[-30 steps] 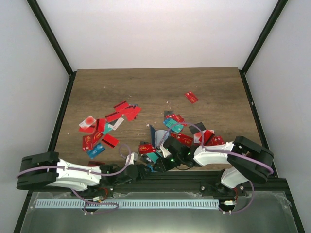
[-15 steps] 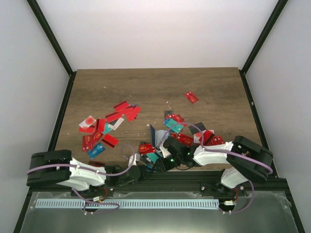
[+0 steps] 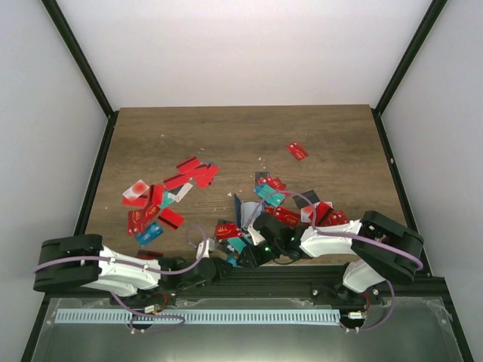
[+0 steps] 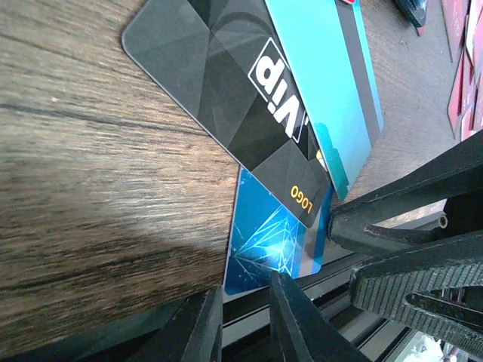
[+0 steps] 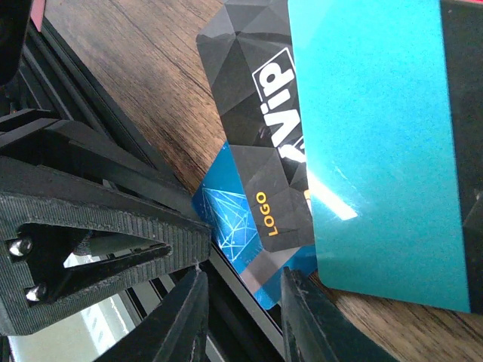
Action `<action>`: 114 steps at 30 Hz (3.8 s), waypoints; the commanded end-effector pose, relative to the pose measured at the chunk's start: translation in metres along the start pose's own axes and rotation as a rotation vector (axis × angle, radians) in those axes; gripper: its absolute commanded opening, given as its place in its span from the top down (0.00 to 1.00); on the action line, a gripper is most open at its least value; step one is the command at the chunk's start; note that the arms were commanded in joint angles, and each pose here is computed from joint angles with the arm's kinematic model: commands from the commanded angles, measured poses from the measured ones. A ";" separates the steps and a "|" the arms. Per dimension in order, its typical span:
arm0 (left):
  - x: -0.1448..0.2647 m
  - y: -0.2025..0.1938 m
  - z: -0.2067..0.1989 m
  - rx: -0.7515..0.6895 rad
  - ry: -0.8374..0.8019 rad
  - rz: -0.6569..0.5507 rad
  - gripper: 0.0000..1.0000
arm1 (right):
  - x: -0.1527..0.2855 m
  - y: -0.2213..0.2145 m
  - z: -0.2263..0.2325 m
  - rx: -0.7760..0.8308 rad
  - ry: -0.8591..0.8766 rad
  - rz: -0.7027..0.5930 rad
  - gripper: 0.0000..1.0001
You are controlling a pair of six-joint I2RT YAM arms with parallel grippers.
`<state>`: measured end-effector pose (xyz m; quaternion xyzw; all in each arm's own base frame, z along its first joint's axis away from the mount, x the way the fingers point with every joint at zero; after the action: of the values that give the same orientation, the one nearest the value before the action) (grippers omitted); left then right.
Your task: Put the credit cards into the card holder
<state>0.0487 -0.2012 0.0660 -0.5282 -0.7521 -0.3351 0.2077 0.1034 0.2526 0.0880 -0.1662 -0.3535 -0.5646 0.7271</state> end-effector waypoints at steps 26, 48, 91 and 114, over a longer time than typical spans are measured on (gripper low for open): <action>0.013 0.028 -0.016 -0.051 -0.102 -0.263 0.76 | 0.002 -0.014 -0.002 -0.017 -0.031 0.075 0.70; 0.017 0.033 -0.008 -0.074 -0.061 -0.329 0.72 | 0.015 -0.009 0.024 0.030 0.000 0.030 0.70; 0.039 0.038 0.004 -0.249 0.113 0.032 0.40 | -0.037 -0.025 -0.002 0.098 -0.275 0.111 0.67; -0.010 0.054 -0.015 -0.401 0.008 0.096 0.35 | 0.020 -0.053 -0.003 -0.408 -0.092 -0.031 0.51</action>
<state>0.1068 -0.1932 0.0935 -0.5374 -0.6732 -0.4894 0.1359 0.0587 0.2164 0.0867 -0.3109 -0.3340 -0.5935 0.6629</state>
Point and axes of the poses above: each gripper's point midway between its finger pads, its own x axis back along the fingers, its own z axis along the line the jaws close on, y = z × x, the point moved 9 cm from there along x, back along the fingers, and after that the axes turned 8 degrees about -x, right-handed, at the moved point
